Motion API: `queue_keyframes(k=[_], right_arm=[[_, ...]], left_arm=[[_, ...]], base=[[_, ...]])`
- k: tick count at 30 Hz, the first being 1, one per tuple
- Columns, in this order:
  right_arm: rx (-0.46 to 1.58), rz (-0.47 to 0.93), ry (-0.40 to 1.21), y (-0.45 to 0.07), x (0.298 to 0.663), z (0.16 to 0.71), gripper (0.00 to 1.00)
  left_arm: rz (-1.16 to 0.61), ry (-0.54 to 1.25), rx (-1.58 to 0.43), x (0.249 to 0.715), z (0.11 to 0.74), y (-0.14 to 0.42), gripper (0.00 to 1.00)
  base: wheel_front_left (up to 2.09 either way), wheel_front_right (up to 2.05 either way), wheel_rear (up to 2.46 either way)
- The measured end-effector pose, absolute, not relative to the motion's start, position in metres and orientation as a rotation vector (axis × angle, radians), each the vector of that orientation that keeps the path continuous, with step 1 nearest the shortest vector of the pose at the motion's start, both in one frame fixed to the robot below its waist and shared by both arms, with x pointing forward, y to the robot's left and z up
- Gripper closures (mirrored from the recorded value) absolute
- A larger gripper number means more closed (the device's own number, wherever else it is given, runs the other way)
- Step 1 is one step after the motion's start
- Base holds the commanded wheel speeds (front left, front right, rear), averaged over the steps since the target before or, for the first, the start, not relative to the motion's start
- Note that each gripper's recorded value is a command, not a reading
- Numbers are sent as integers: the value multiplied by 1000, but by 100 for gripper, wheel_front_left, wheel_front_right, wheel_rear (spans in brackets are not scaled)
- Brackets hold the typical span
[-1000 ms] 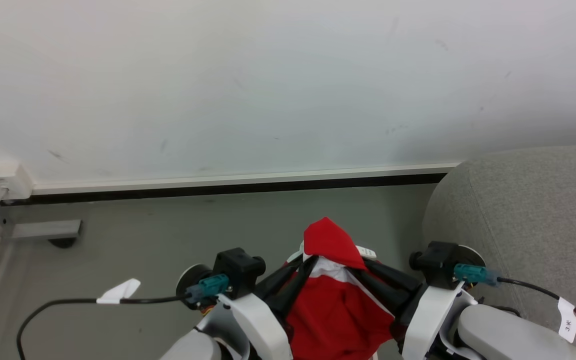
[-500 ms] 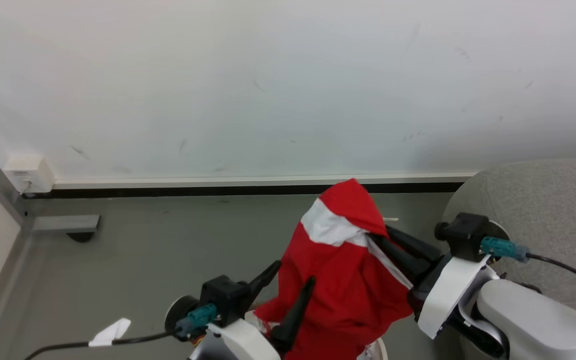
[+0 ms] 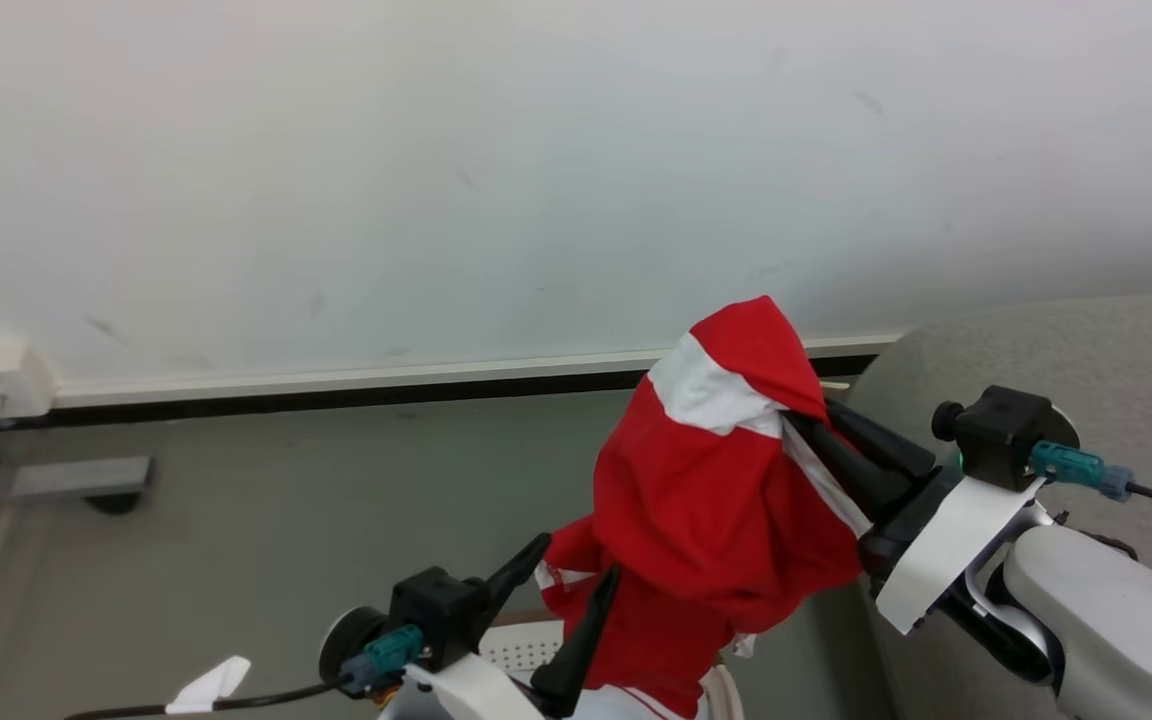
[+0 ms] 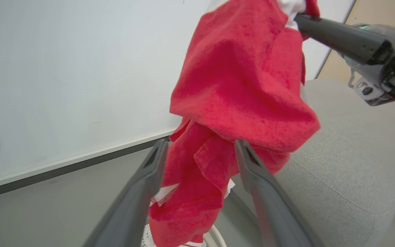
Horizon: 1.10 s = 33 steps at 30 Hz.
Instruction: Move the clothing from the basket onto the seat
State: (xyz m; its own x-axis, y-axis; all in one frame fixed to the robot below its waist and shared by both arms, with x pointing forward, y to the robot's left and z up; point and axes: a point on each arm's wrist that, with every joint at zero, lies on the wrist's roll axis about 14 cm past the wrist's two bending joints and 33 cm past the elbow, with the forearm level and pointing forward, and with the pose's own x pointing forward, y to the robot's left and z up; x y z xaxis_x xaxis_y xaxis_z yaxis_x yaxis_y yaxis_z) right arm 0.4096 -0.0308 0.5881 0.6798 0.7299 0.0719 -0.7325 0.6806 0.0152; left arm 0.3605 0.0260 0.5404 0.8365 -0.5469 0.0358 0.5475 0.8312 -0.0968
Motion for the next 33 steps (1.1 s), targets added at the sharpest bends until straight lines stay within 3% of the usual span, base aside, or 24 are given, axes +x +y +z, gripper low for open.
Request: queue_keyframes(k=[16,23,33], right_arm=[[5,516,-147,-155,404,617,100],[0,436,-162,-186,399,622,100],[-64,338,-270,-226,426,667,100]], left_arm=[[-824,3,-122,353,542,-53,0],[-878,3,-132,353,543,-72,0],[-894,8,-148,364,542,-77,0]], base=[[0,0,0],[0,0,0],[0,0,0]])
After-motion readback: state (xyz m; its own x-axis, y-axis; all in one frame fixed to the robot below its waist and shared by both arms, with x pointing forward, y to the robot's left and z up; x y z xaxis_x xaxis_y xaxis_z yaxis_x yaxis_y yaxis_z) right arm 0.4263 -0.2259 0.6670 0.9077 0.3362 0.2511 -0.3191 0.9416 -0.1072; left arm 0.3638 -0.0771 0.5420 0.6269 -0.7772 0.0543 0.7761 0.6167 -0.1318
